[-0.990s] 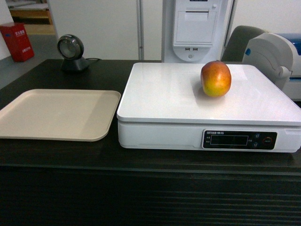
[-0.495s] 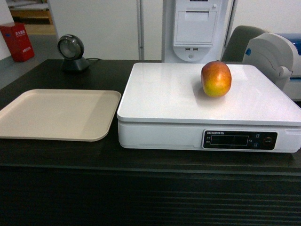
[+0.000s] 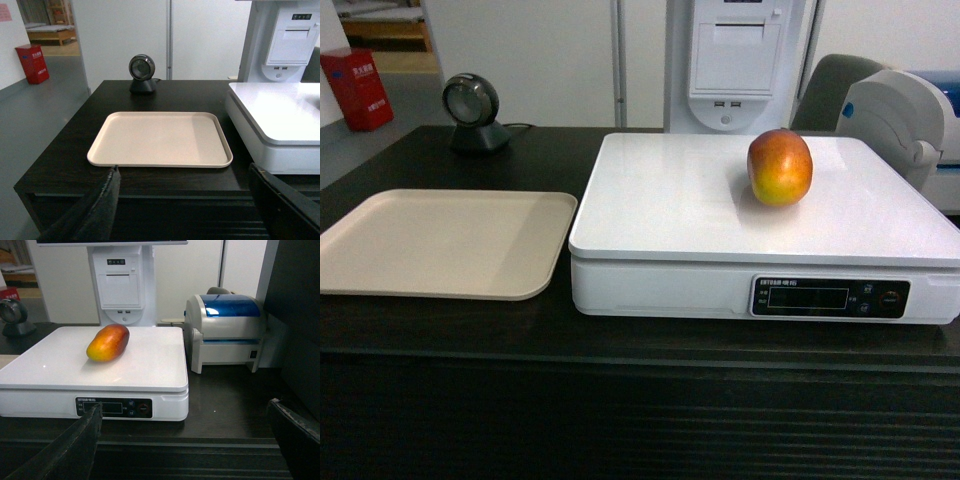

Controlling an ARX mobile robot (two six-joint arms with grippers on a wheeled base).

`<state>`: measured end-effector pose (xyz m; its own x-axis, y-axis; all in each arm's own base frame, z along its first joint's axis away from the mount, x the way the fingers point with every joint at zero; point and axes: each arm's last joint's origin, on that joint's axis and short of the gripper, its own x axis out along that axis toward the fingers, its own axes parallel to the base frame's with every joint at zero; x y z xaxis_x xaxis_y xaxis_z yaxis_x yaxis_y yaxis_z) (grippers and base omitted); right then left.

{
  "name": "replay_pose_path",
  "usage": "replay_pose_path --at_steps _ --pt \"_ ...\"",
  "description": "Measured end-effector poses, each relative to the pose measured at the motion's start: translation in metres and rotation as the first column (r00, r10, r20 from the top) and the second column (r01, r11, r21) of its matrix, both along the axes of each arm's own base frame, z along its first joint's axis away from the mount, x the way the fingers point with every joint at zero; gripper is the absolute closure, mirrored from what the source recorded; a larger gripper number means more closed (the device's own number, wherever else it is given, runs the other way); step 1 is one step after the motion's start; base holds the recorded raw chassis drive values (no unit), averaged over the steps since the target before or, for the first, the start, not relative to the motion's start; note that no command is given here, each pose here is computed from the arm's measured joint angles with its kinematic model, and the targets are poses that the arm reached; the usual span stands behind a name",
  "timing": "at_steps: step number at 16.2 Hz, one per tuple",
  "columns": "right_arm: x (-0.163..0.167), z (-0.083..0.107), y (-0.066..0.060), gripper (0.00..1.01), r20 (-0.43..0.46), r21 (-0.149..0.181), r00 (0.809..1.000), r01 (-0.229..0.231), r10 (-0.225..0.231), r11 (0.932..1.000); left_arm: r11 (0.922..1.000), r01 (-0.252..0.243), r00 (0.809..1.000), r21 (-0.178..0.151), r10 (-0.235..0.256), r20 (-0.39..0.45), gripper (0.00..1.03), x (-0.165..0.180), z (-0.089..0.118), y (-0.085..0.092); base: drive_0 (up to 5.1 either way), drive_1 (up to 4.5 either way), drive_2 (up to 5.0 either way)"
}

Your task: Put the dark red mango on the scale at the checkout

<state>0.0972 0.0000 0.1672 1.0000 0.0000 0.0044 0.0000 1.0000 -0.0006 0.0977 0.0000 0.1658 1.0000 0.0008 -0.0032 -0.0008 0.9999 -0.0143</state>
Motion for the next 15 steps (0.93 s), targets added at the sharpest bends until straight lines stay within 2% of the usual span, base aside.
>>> replay_pose_path --at_steps 2,15 --pt "0.0000 0.0000 0.0000 0.03 0.000 0.000 1.000 0.000 0.000 1.0000 1.0000 0.000 1.000 0.000 0.000 0.000 0.03 0.0000 0.0000 0.0000 0.0 0.00 0.0" --pt "0.0000 0.0000 0.0000 0.03 0.000 0.000 1.000 0.000 0.000 1.0000 1.0000 0.000 1.000 0.001 0.000 0.000 0.05 0.0000 0.0000 0.0000 0.0 0.00 0.0"
